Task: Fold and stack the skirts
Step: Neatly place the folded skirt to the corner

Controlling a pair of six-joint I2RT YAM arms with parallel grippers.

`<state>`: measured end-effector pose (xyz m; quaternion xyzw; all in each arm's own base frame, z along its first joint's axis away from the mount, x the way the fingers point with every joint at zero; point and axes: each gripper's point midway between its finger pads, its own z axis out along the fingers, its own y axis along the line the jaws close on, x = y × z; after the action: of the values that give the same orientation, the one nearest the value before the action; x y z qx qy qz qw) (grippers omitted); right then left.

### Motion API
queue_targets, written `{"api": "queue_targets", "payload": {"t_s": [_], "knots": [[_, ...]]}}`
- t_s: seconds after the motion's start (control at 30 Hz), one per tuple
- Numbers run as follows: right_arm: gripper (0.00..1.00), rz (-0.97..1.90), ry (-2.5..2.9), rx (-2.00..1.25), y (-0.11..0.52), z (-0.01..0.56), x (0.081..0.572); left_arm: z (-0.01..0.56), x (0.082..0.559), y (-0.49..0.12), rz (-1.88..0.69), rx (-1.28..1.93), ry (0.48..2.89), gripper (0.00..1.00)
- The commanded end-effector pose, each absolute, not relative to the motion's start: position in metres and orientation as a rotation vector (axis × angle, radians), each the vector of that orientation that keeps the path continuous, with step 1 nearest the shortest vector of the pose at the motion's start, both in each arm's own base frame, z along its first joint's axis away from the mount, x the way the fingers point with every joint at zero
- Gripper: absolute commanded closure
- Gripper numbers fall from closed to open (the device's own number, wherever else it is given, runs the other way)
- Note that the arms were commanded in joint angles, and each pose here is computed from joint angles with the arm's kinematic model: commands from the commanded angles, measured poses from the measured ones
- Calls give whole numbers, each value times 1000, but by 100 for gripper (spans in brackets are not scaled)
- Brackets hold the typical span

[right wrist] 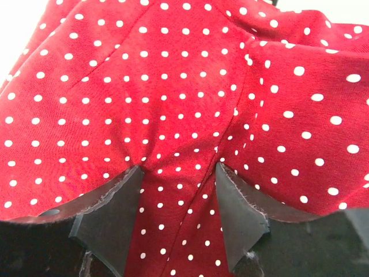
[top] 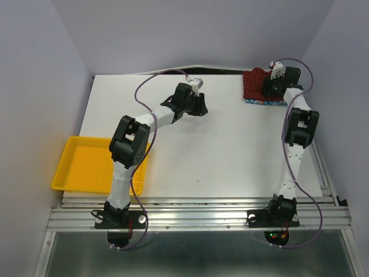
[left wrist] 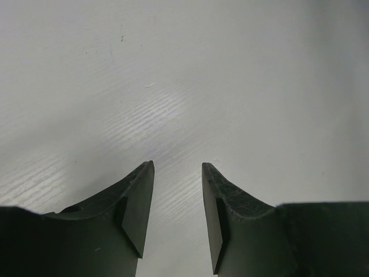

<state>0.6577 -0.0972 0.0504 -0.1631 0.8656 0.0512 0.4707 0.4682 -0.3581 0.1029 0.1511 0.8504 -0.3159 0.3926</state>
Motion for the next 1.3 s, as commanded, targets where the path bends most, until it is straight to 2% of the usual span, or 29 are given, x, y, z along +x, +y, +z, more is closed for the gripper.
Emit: {"api": "queue_targets", "payload": {"t_s": [0.0,0.33,0.5,0.73,0.9,0.93,1.0,1.07,1.1,1.13,1.27], "knots": [[38,219,2209,-350,-73,36,645,161,476,-363,-824,404,2035,50],[37,141,1927,18,-126,163,675,160,477,-363,-824,391,2040,50],[37,100,1897,134,-159,170,677,164,480,-363,-818,392,2035,51],[40,23,1893,266,-196,143,678,161,479,-358,-807,383,2045,50],[49,12,1839,277,-201,146,687,161,477,-355,-798,383,2045,50],[54,3,1813,275,-203,152,689,162,477,-355,-795,381,2045,51],[57,-3,1798,280,-204,159,690,163,477,-354,-792,379,2045,50],[57,-21,1741,282,-207,177,692,167,476,-353,-789,378,2041,50],[56,-7,1764,285,-204,165,687,167,475,-352,-787,381,2040,51],[55,-9,1683,247,-201,201,685,168,474,-352,-787,381,2040,50],[54,94,1593,176,-176,241,673,168,474,-351,-779,388,2042,50]]}}
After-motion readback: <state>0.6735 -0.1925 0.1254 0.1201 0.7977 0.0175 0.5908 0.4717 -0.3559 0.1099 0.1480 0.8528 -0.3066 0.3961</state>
